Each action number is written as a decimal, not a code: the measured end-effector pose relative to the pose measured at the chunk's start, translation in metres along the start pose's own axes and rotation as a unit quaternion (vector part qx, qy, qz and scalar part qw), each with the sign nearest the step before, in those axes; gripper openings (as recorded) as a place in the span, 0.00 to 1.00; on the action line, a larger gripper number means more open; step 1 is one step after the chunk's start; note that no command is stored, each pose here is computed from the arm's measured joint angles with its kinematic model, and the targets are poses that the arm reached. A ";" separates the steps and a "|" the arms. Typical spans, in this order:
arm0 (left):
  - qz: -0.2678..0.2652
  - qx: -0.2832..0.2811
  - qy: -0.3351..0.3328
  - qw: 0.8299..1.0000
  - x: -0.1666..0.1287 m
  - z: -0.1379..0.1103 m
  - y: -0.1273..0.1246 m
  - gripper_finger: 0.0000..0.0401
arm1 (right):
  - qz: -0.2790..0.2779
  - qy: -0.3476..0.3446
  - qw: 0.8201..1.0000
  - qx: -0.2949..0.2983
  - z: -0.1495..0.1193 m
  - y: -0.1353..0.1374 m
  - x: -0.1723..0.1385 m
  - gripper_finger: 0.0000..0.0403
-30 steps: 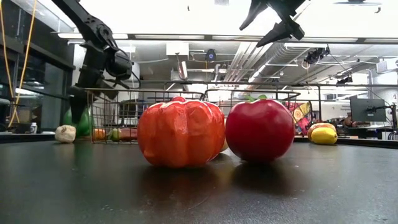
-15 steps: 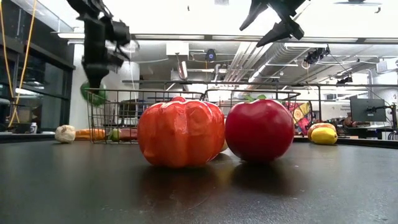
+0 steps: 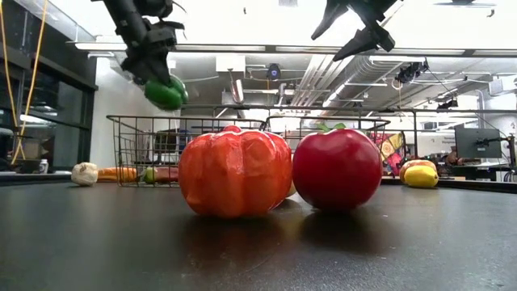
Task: Sort produce into baskets
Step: Put the green bell pepper into the left wire basket, then put the red tomato into the right wire basket
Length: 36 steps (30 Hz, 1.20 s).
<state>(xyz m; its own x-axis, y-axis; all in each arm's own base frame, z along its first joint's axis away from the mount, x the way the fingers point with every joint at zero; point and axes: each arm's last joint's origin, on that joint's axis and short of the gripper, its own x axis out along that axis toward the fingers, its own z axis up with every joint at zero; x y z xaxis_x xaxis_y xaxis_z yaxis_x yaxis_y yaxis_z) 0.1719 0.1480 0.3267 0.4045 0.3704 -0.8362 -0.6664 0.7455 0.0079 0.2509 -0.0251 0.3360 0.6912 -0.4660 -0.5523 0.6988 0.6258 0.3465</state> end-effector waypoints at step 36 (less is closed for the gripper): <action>-0.256 0.116 0.007 0.960 -0.008 -0.053 -0.178 0.88 | 0.031 0.060 0.994 -0.085 -0.003 -0.004 0.002 0.78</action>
<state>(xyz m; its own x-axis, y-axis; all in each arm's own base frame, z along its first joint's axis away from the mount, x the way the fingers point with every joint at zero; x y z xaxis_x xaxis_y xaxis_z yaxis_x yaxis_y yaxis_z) 0.2539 -0.0170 0.3025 0.6317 -0.0831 -0.7707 -0.2244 0.9321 -0.2844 0.2485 -0.0264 0.3311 0.6976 -0.3521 -0.6240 0.6074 0.7525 0.2546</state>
